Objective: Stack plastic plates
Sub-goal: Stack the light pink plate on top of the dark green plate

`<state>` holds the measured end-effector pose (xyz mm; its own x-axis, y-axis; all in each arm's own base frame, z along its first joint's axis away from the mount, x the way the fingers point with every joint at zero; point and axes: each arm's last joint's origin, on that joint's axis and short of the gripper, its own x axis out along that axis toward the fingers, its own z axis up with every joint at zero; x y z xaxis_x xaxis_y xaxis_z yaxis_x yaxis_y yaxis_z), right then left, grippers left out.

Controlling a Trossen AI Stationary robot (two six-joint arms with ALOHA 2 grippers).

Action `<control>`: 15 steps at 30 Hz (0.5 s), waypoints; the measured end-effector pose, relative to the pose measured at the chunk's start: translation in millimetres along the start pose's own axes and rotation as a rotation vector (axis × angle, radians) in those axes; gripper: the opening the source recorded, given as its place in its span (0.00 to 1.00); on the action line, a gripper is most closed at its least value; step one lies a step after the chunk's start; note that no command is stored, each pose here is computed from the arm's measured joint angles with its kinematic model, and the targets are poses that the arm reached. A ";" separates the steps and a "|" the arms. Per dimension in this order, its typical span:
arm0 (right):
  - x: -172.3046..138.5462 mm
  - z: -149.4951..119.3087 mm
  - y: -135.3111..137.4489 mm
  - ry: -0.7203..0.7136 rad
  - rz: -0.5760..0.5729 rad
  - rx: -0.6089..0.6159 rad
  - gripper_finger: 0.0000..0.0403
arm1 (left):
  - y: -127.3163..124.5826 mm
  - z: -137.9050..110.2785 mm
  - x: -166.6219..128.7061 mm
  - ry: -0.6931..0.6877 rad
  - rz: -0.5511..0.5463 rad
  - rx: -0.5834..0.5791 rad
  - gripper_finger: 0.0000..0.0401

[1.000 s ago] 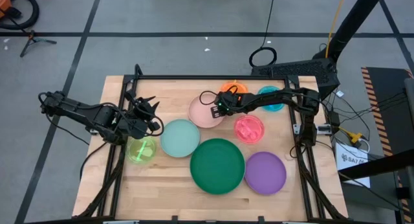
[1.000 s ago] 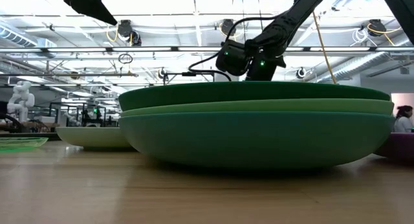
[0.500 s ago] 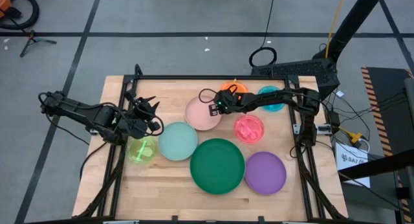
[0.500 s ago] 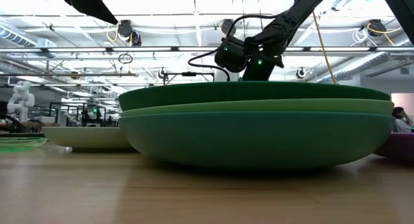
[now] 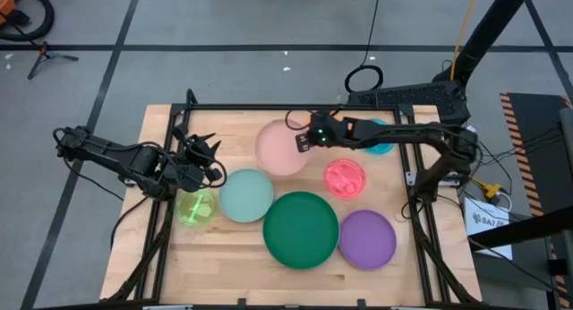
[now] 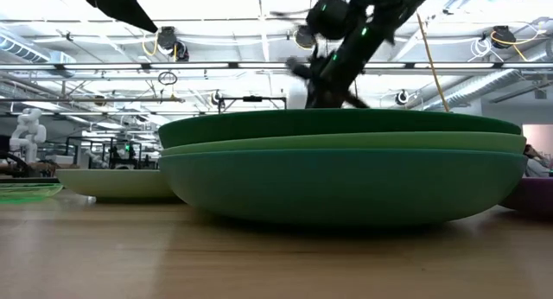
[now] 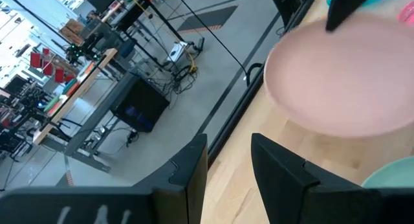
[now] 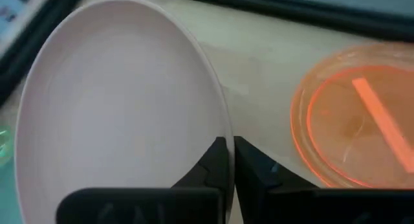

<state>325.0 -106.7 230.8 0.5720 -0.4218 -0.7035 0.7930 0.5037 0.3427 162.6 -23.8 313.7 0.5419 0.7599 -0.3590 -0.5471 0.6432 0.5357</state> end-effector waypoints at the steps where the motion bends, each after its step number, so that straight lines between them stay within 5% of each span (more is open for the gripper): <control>1: -9.0 1.3 2.2 -0.008 0.017 -0.014 0.02 | 0.0 0.0 0.0 0.000 0.000 0.000 0.32; 8: -64.1 -12.9 21.0 0.070 0.184 -0.163 0.02 | 0.0 0.1 0.0 0.000 0.000 0.000 0.32; 15: -79.8 -72.3 53.4 0.383 0.403 -0.417 0.02 | -0.1 0.7 0.0 -0.004 -0.001 -0.002 0.32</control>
<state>306.5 8.4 260.3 0.6294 0.1162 -0.7683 0.3439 0.8449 0.4096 163.2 -24.0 314.2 0.5450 0.7590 -0.3563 -0.5480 0.6440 0.5338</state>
